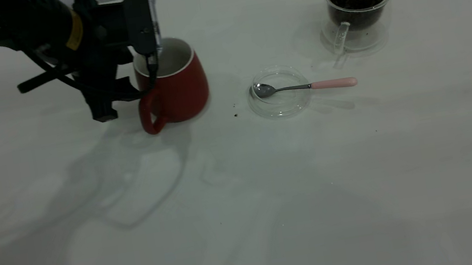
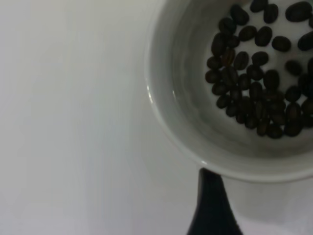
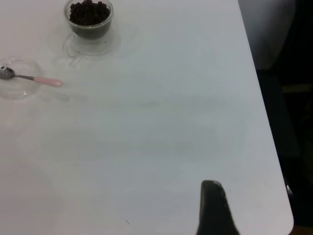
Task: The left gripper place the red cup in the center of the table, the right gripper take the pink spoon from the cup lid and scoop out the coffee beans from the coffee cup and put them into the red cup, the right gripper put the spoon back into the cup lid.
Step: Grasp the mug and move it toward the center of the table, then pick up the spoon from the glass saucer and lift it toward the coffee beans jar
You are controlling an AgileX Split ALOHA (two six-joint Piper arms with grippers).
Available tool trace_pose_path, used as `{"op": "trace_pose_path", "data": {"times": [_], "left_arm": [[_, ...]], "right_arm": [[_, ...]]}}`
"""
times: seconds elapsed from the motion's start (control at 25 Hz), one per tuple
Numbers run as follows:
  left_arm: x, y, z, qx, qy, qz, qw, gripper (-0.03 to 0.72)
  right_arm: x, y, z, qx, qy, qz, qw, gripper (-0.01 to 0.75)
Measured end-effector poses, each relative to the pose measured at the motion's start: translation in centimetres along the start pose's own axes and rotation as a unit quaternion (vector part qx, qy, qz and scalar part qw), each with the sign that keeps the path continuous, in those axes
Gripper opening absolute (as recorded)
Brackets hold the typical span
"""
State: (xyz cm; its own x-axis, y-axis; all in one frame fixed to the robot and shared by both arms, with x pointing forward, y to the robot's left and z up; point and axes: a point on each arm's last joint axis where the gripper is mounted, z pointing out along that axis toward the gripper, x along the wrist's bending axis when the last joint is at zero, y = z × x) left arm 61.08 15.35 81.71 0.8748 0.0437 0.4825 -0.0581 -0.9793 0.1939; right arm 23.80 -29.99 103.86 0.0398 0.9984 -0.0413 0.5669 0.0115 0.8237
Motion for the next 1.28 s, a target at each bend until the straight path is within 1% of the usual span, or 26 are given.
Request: {"op": "trace_pose_path", "data": {"times": [0.08, 0.16, 0.28, 0.4, 0.48, 0.6, 0.72, 0.84, 0.92, 1.04, 1.2, 1.24, 1.28], "left_arm": [[-0.1, 0.1, 0.0, 0.002, -0.001, -0.009, 1.000, 0.569], [-0.1, 0.0, -0.2, 0.021, -0.003, -0.026, 0.999, 0.569], [0.8, -0.8, -1.7, 0.079, 0.006, -0.066, 0.995, 0.569], [2.8, -1.4, -5.0, 0.147, 0.043, -0.139, 0.978, 0.569], [4.2, -1.6, -7.6, 0.180, 0.079, -0.199, 0.960, 0.569], [5.9, -2.1, -12.1, 0.222, 0.136, -0.274, 0.926, 0.569], [6.8, -2.8, -17.3, 0.261, 0.187, -0.333, 0.887, 0.569], [7.0, -3.5, -23.2, 0.291, 0.232, -0.385, 0.845, 0.569], [6.6, -3.8, -26.7, 0.295, 0.249, -0.418, 0.822, 0.569], [5.3, -4.2, -31.5, 0.278, 0.252, -0.479, 0.794, 0.569], [2.8, -4.4, -37.1, 0.229, 0.236, -0.547, 0.770, 0.569], [2.1, -4.5, -38.4, 0.214, 0.232, -0.561, 0.765, 0.569], [1.5, -4.6, -39.5, 0.197, 0.231, -0.570, 0.764, 0.569]], "right_arm": [[0.0, 0.0, 0.0, 0.000, 0.000, 0.000, 1.000, 0.512], [0.0, 0.0, 0.0, 0.000, 0.000, 0.000, 1.000, 0.512], [0.0, 0.0, 0.0, 0.000, 0.000, 0.000, 1.000, 0.512], [0.0, 0.0, 0.0, 0.000, 0.000, 0.000, 1.000, 0.512], [0.0, 0.0, 0.0, 0.000, 0.000, 0.000, 1.000, 0.512], [0.0, 0.0, 0.0, 0.000, 0.000, 0.000, 1.000, 0.512], [0.0, 0.0, 0.0, 0.000, 0.000, 0.000, 1.000, 0.512], [0.0, 0.0, 0.0, 0.000, 0.000, 0.000, 1.000, 0.512], [0.0, 0.0, 0.0, 0.000, 0.000, 0.000, 1.000, 0.512], [0.0, 0.0, 0.0, 0.000, 0.000, 0.000, 1.000, 0.512], [0.0, 0.0, 0.0, 0.000, 0.000, 0.000, 1.000, 0.512], [0.0, 0.0, 0.0, 0.000, 0.000, 0.000, 1.000, 0.512], [0.0, 0.0, 0.0, 0.000, 0.000, 0.000, 1.000, 0.512]]}}
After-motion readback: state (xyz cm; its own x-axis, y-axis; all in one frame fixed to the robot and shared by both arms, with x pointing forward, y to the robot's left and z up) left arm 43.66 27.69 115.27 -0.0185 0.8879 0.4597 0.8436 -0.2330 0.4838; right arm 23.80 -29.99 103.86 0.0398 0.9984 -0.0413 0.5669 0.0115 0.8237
